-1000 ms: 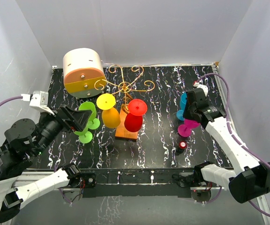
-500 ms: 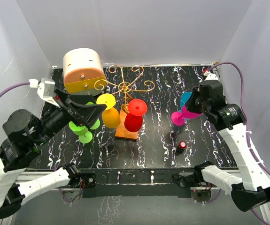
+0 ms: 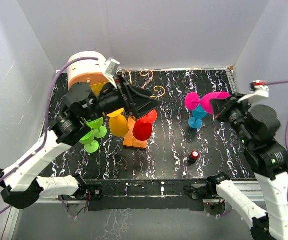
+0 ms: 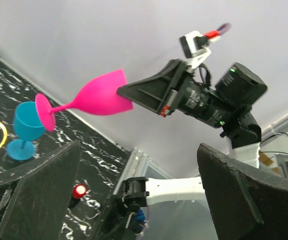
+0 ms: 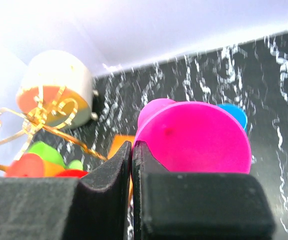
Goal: Place the wine glass upside down on the wine glass rack
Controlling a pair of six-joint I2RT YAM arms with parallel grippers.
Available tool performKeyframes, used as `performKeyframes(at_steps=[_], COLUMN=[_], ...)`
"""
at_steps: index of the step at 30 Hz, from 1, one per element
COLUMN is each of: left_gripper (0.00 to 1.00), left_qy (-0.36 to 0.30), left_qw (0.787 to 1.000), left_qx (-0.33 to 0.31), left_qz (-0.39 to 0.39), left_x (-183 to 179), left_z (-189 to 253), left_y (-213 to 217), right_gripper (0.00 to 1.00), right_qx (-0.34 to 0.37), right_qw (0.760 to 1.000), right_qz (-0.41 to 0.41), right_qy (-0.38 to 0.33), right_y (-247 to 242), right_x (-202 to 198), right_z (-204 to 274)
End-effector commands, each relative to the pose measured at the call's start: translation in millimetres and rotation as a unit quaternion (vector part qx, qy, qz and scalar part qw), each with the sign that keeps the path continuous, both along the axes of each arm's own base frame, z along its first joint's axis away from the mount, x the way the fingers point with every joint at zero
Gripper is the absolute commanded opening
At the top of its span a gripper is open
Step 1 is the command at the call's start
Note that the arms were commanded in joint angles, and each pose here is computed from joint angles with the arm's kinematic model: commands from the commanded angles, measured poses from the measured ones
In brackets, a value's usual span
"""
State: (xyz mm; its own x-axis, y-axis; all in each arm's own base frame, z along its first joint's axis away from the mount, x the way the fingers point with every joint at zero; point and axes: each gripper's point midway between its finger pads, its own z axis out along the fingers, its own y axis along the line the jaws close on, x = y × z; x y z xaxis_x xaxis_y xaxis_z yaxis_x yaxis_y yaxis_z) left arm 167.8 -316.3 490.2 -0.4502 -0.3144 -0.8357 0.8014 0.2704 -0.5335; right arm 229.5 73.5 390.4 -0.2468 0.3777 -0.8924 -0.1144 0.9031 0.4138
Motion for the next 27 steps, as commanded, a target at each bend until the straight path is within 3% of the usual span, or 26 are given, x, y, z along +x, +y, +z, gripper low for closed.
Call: performKeyframes(at_steps=[1, 11, 18, 27], left_gripper=[0.98, 0.97, 0.97, 0.98], left_qy=[0.003, 0.077, 0.132, 0.155], left_qw=[0.993, 0.979, 0.966, 0.96], left_qx=[-0.099, -0.184, -0.217, -0.225], left_qz=[-0.057, -0.034, -0.047, -0.066], left_x=[-11, 27, 45, 52], left_z=[41, 60, 48, 52], left_y=[-13, -40, -74, -111], right_gripper=[0.0, 0.0, 0.0, 0.0], right_qx=[0.059, 0.183, 0.228, 0.258], right_qw=[0.986, 0.939, 0.924, 0.911], right_qz=[-0.046, -0.054, -0.022, 0.02], right_qy=[-0.152, -0.286, -0.307, -0.322], right_y=[-19, -31, -20, -6], right_x=[-10, -39, -41, -42], right_z=[75, 149, 170, 176])
